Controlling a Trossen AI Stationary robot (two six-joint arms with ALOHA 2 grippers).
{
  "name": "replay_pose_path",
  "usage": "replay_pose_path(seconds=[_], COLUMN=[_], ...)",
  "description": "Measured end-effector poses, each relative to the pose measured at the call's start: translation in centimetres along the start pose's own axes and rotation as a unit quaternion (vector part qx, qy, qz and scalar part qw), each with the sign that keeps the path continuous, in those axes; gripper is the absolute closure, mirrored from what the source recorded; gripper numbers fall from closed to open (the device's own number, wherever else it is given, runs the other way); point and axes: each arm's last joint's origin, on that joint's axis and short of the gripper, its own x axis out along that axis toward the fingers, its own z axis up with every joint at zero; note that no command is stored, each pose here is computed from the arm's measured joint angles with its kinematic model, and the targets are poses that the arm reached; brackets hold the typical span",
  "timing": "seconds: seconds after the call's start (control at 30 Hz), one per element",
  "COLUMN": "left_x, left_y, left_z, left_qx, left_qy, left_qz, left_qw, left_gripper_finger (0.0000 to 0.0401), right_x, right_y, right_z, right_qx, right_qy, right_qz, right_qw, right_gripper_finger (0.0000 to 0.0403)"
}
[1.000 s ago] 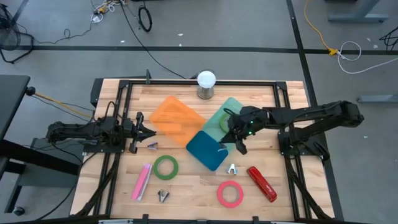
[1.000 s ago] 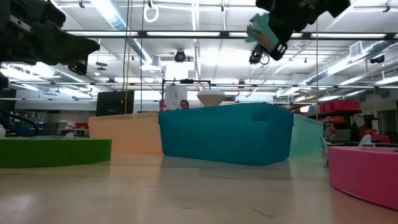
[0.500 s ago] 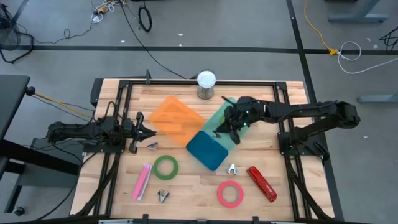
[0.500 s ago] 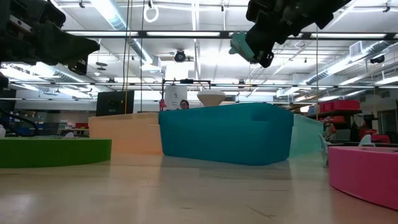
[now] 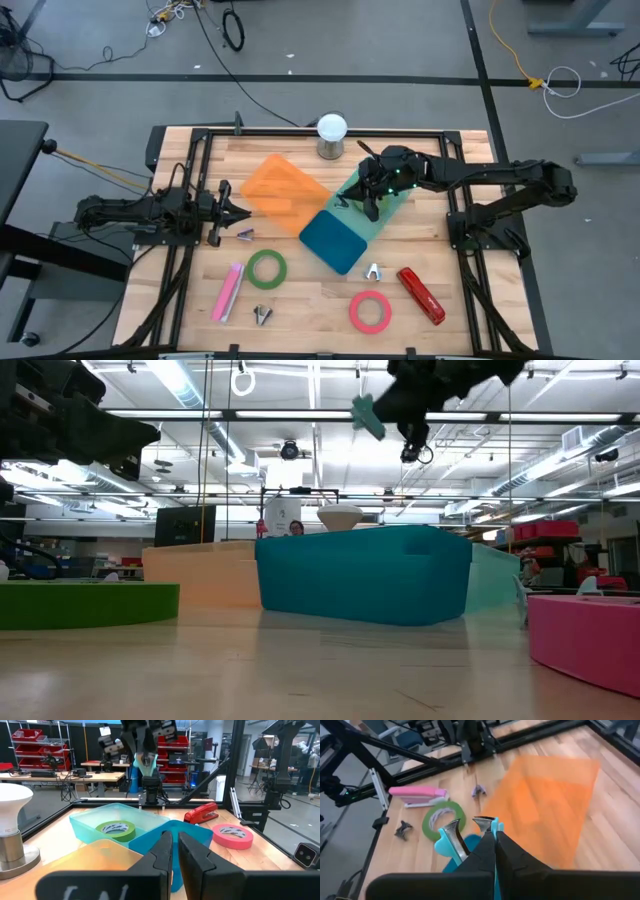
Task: Pick and place Stapler, Stapler remover, tape
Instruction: Put the light blue staple remover into the blue bin
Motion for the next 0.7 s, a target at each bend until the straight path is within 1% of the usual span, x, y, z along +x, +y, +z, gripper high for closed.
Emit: replay_pose_path(seconds=[0.17,0.23,0.3,0.4,0.57,0.7], left_x=[0.0,0.0,0.0,0.0,0.0,0.0], left_y=[0.0,0.0,0.0,0.0,0.0,0.0], left_z=[0.0,0.0,0.0,0.0,0.0,0.0], left_qx=[0.0,0.0,0.0,0.0,0.0,0.0], left_qy=[0.0,0.0,0.0,0.0,0.0,0.0], left_qz=[0.0,0.0,0.0,0.0,0.0,0.0], left_qw=[1.0,1.0,1.0,1.0,1.0,1.0], left_gripper_finger=[0.0369,0.0369,0.0369,0.0369,0.0369,0.0369], right_x=[0.6,1.1,1.8,2.9,5.6,7.9], right_y=[0.4,0.6,0.8,1.3,1.7,1.5], right_z=[2.0,2.1,1.9,1.3,-0.6,-2.2], right_qx=[-0.012,-0.012,-0.013,-0.013,-0.003,0.001], right_qy=[0.009,0.023,0.034,0.055,0.115,0.154], right_qz=[-0.002,-0.011,-0.008,0.003,0.025,0.026], right_qw=[1.0,1.0,0.999,0.998,0.993,0.988], right_gripper_finger=[0.0403,0.0403,0.0403,0.0403,0.0403,0.0403])
